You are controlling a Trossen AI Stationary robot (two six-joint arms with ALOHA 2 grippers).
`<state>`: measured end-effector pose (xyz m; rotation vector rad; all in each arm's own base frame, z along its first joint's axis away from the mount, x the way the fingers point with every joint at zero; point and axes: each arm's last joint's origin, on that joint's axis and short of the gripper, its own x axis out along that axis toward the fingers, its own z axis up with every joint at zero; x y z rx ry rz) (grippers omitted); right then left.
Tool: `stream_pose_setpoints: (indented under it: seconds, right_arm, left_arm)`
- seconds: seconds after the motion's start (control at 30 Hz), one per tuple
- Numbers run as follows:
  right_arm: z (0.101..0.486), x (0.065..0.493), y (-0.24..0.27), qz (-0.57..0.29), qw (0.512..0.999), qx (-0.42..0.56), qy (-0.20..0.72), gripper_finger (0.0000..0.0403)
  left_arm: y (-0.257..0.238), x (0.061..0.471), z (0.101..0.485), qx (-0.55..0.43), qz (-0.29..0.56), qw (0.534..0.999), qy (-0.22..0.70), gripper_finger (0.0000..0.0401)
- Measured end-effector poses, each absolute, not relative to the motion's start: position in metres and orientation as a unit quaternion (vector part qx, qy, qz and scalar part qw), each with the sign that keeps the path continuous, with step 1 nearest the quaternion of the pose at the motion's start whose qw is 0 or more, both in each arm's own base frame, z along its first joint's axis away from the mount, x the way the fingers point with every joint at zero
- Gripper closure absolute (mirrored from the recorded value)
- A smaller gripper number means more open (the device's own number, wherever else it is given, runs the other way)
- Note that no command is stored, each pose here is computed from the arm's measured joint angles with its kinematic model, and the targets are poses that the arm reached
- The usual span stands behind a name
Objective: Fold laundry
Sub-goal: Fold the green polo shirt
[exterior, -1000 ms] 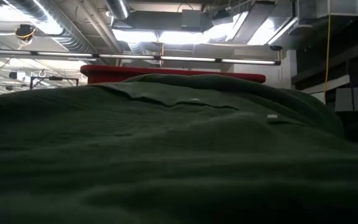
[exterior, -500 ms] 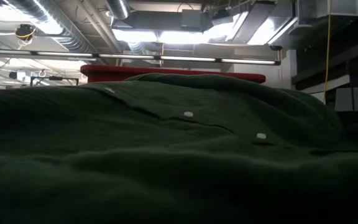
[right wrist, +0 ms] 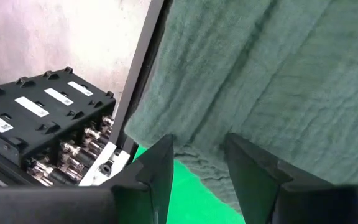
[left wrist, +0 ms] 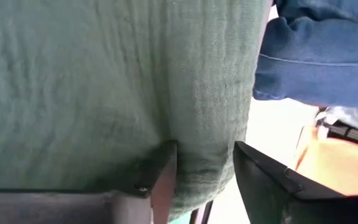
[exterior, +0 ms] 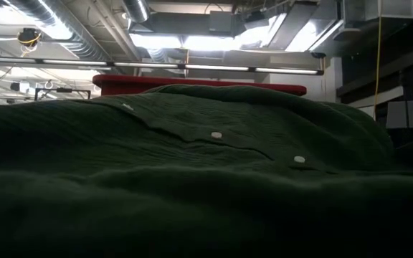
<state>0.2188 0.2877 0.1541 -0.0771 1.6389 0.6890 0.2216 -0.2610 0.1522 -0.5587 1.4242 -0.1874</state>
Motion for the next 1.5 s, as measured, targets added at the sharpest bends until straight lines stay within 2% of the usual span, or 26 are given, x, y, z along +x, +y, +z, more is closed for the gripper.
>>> stream_pose_setpoints:
  seconds: [0.3,0.57,0.93,1.23,1.37,1.5]
  right_arm:
    - [0.154,0.220,0.287,0.284,0.641,-0.038,0.712,0.0255]
    - [0.155,0.217,0.283,0.283,0.624,-0.044,0.727,0.0255]
    - [0.172,0.212,0.279,0.299,0.624,-0.045,0.721,0.0255]
    - [0.181,0.210,0.278,0.315,0.619,-0.032,0.719,0.0255]
    - [0.201,0.209,0.270,0.310,0.650,-0.041,0.692,0.0255]
    - [0.226,0.214,0.248,0.276,0.700,-0.068,0.655,0.0255]
  left_arm:
    - [-0.260,0.222,0.152,-0.263,-0.073,0.712,0.647,0.0176]
    - [-0.260,0.222,0.155,-0.276,-0.131,0.654,0.692,0.0172]
    - [-0.254,0.220,0.184,-0.290,-0.134,0.698,0.641,0.0172]
    - [-0.252,0.221,0.192,-0.300,-0.145,0.703,0.628,0.0177]
    - [-0.244,0.225,0.203,-0.309,-0.148,0.715,0.609,0.0178]
    - [-0.227,0.231,0.221,-0.301,-0.157,0.746,0.573,0.0178]
